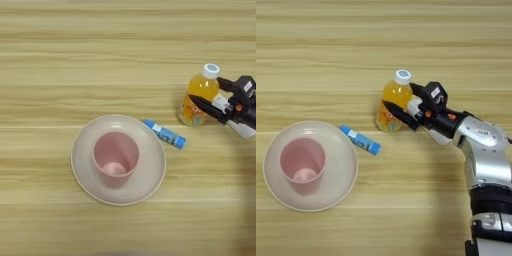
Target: Move the objects on the table
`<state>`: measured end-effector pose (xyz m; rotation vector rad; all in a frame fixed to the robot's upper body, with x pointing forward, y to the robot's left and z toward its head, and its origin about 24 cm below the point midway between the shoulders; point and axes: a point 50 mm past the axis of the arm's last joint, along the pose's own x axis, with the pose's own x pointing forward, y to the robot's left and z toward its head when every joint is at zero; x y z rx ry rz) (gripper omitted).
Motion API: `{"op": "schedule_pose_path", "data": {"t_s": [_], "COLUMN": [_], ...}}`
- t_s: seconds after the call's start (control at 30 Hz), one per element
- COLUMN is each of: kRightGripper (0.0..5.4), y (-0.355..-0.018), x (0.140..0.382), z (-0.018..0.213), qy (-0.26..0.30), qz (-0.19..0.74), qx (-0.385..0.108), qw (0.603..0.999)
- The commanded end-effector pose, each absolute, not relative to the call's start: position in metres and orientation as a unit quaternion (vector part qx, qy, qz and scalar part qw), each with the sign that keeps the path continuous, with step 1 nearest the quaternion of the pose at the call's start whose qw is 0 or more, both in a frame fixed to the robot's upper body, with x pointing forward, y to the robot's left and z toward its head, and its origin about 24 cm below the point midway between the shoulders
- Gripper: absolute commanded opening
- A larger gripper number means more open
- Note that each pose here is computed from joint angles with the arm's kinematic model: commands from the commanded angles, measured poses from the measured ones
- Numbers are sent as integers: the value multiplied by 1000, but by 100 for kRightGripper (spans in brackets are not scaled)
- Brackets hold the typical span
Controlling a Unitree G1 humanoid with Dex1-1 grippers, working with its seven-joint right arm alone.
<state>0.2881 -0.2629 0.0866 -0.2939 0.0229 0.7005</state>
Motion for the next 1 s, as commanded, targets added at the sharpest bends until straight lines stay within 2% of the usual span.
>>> {"op": "schedule_pose_path", "data": {"t_s": [0.03,0.53,0.57,0.87,1.0], "kRightGripper": [354,354,392,529,538], "y": [-270,-271,-271,-269,-267], "x": [296,295,296,298,298], "z": [121,113,112,114,118], "qy": [-46,-33,-33,-38,-48], "qz": [326,324,323,322,323], "qx": [-194,-194,-194,-193,-191], "qw": [924,925,926,926,926]}}
